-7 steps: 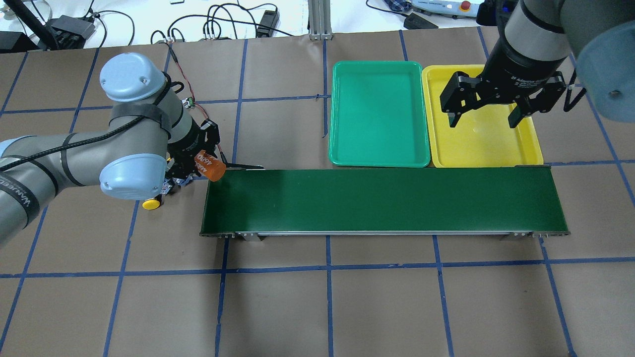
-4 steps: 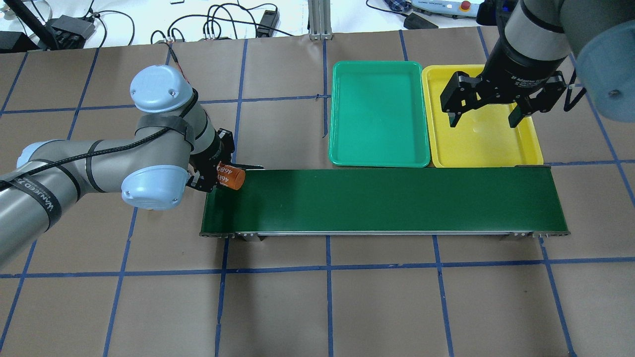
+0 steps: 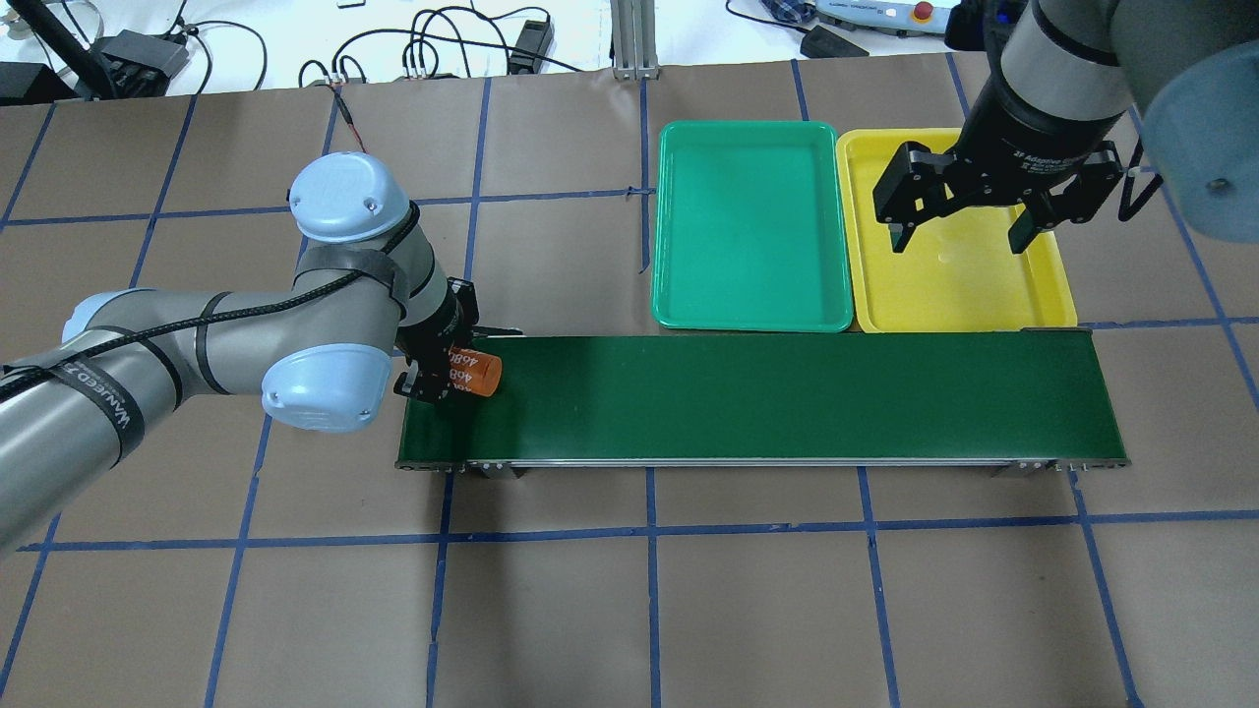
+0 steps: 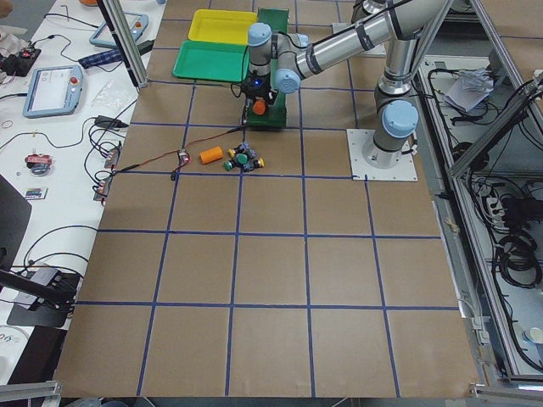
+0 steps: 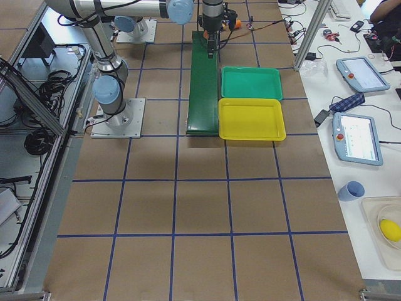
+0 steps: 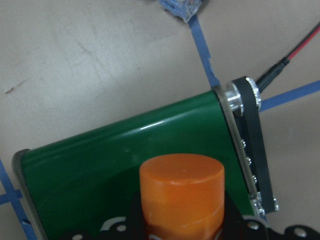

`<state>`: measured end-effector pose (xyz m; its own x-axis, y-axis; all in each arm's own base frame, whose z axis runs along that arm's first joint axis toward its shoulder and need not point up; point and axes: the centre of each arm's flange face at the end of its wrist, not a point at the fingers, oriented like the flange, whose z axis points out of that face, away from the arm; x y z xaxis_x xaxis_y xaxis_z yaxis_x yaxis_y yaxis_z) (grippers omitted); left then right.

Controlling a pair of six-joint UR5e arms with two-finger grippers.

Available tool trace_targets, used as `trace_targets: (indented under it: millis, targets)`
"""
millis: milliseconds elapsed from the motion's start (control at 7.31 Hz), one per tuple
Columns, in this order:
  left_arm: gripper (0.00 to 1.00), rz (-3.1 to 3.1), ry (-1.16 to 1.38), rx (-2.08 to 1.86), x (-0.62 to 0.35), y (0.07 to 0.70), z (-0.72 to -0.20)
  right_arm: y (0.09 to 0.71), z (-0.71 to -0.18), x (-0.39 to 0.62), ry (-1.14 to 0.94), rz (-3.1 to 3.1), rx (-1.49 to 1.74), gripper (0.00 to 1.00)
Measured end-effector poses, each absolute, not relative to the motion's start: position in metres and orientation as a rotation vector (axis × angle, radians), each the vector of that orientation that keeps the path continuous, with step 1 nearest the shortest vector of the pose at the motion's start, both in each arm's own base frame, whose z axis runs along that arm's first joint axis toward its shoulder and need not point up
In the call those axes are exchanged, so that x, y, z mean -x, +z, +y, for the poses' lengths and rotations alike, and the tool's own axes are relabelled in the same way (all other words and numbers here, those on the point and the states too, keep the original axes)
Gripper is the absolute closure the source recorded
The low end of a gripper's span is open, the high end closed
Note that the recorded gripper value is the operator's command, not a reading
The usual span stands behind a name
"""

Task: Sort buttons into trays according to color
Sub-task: 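Carry the cylinder onto the conveyor belt and open the left gripper, then raise the left gripper away from the belt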

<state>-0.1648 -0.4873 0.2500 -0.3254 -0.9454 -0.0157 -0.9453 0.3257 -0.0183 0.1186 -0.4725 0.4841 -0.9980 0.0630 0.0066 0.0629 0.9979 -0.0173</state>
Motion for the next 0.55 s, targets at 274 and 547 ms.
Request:
trace_targets:
  millis: [274,547]
  targets:
    - [0.00,2.707,-0.052,1.632,0.163,0.274,-0.493,0.484,-0.472,-0.118,0.026,-3.130,0.097,0.00]
    - [0.00,2.858,-0.103,1.393,0.135,0.310,-0.522,0.484,-0.472,-0.118,0.024,-3.130,0.097,0.00]
